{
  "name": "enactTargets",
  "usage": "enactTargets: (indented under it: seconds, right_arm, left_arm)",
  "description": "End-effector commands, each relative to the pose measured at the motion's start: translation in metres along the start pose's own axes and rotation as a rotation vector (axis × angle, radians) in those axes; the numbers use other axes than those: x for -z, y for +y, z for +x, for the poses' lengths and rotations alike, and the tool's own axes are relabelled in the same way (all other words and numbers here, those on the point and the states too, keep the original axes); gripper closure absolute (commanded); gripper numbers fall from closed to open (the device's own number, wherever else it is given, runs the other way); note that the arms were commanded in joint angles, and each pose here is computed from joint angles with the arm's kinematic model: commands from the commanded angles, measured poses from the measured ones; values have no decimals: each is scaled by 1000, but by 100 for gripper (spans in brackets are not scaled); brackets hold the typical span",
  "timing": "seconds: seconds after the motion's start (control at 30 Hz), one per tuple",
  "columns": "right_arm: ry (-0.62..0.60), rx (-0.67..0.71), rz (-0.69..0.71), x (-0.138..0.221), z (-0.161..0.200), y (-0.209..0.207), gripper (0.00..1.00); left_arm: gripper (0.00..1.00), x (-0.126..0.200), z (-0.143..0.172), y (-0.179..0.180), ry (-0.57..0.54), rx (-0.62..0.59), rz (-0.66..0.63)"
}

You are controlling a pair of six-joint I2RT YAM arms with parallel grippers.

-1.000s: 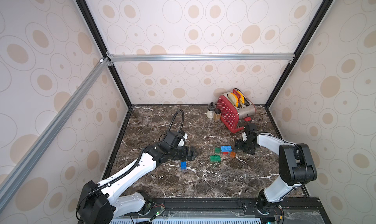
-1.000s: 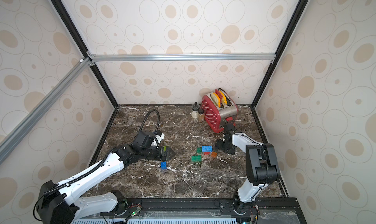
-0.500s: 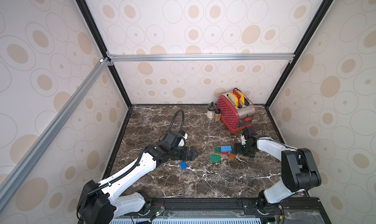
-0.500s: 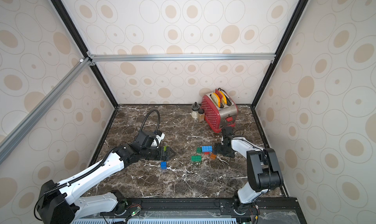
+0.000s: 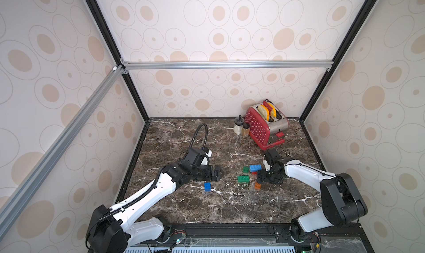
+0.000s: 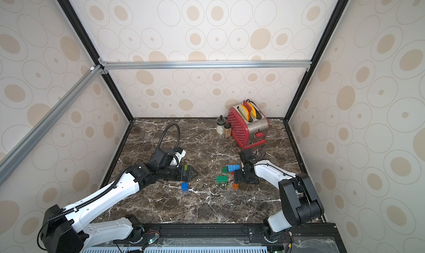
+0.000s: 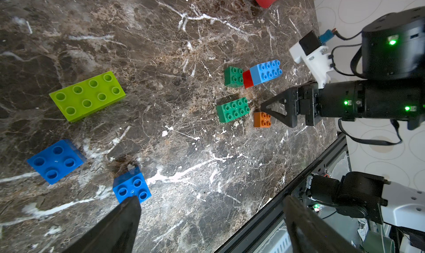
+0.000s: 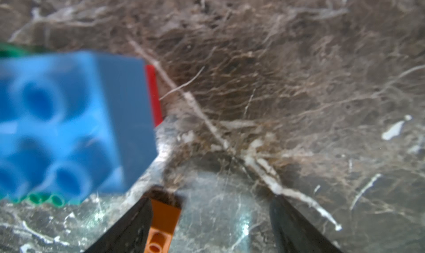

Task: Assemble the letter f with lego
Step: Pick up the lego brick from the center of the board.

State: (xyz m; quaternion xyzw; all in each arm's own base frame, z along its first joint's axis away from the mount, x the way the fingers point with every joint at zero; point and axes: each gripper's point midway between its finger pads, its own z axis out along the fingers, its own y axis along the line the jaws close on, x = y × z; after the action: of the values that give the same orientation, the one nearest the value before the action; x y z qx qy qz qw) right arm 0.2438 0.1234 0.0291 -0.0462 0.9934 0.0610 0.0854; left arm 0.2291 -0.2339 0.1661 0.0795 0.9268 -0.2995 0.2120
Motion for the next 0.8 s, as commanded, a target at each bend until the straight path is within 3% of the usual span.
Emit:
enactTargets:
  seconds: [0.0, 0.2, 0.33, 0.77]
  right_arm:
    - [-25, 13, 37, 20, -2, -6, 15]
    - [-40, 58, -54, 34, 0, 9, 15]
    - [0, 3, -128, 34, 9, 26, 18]
    - [22, -139, -78, 23, 25, 30, 22]
  left_arm:
    - [1, 6, -5, -1, -18, -16, -3]
    - [1, 4, -3, 3, -14, -12, -21]
    - [1, 1, -5, 4, -12, -4, -27]
    - [1, -3, -1, 15, 0, 36, -76]
